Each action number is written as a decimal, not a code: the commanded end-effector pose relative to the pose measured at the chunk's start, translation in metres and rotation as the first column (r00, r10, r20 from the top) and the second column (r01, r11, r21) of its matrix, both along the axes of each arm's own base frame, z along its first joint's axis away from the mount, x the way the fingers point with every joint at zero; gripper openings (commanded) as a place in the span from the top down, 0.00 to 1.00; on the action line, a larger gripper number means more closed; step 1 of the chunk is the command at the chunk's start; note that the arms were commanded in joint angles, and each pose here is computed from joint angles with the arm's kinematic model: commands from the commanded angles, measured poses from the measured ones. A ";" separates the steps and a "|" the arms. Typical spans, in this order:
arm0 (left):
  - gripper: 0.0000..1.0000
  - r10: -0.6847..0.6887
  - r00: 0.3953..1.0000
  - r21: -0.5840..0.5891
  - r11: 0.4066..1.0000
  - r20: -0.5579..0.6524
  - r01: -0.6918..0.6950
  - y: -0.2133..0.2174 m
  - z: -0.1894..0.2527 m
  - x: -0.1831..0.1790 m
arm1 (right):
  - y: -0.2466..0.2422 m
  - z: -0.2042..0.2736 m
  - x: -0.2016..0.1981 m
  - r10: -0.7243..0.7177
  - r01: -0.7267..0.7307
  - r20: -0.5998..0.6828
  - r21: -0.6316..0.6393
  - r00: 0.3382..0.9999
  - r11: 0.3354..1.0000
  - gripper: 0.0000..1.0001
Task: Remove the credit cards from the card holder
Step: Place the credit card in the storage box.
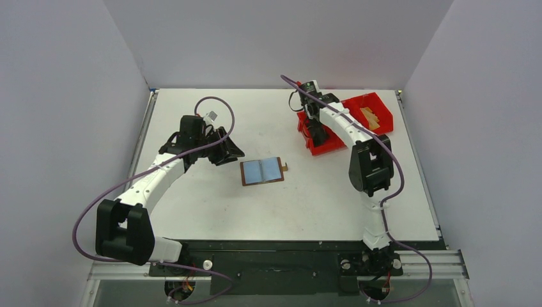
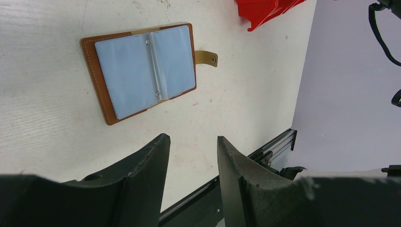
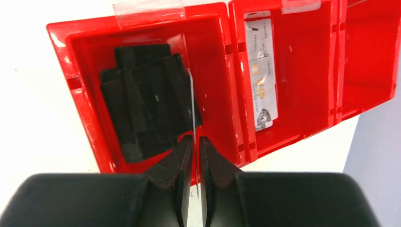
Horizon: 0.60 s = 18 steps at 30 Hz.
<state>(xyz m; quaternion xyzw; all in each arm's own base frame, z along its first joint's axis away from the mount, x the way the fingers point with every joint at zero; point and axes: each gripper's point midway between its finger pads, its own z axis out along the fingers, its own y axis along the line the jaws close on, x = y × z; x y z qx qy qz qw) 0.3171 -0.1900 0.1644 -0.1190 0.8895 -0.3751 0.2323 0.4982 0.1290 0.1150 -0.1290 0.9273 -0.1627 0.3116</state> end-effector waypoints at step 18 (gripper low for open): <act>0.61 0.040 0.998 0.011 0.999 0.042 -0.040 0.005 0.013 0.007 | 0.045 0.083 -0.022 -0.009 -0.025 0.125 0.267 0.992 0.963 0.52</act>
